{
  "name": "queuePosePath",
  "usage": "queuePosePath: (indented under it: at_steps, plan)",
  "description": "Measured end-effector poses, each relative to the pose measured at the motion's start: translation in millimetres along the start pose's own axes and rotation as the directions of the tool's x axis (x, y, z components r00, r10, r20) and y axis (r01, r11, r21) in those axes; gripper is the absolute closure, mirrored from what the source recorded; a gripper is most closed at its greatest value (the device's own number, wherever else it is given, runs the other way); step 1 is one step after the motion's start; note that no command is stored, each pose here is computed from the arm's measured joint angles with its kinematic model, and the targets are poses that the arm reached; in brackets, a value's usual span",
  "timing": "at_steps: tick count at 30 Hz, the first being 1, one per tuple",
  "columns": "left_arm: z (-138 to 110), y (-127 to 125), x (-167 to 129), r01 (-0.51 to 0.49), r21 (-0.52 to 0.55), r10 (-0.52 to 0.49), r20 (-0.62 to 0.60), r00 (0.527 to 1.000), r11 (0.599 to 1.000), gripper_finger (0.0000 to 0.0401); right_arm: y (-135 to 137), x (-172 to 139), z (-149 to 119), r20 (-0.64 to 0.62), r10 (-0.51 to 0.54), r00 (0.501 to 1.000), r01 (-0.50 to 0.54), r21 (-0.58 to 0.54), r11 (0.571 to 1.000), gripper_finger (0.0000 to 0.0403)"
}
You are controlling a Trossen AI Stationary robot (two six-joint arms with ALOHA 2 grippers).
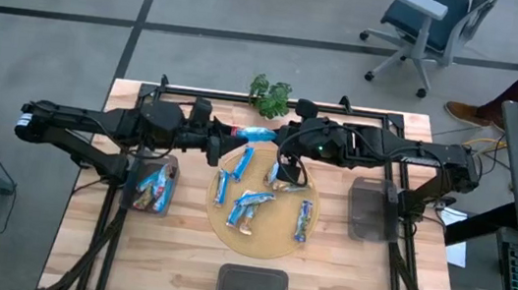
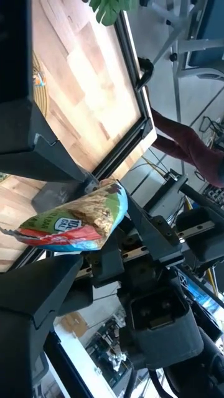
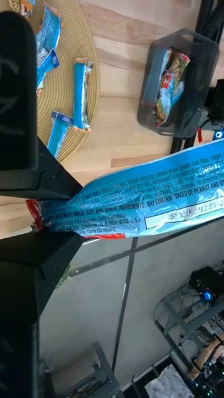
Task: Pick and place Granola Bars by type
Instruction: Put the red granola bar into the top left bin
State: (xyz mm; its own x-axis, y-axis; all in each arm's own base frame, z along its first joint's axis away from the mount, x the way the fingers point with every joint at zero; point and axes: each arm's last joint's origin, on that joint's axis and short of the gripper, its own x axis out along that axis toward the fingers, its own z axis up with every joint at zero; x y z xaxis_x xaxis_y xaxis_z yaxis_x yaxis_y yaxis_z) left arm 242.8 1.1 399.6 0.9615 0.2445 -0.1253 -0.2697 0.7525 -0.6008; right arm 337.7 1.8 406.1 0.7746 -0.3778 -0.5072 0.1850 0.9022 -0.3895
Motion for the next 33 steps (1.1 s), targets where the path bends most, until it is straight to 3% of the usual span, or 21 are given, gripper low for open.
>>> queuePosePath:
  at_steps: [12,24,33]
  plan:
    - [1.5,1.3,0.2,-0.008,0.001,0.008,0.009,1.0,1.0,0.0226,0.0,0.0,0.0,0.0,0.001,1.0,-0.001,0.0,1.0,0.0344]
    - [2.0,2.0,0.4,-0.01,0.018,0.01,0.011,1.0,1.0,0.0333,0.0,0.0,0.0,0.0,0.001,1.0,-0.001,0.0,1.0,0.0344]
    - [2.3,2.3,0.5,-0.012,0.018,0.012,0.013,1.0,1.0,0.0358,0.0,0.0,0.0,0.0,0.001,1.0,-0.001,0.0,1.0,0.0344]
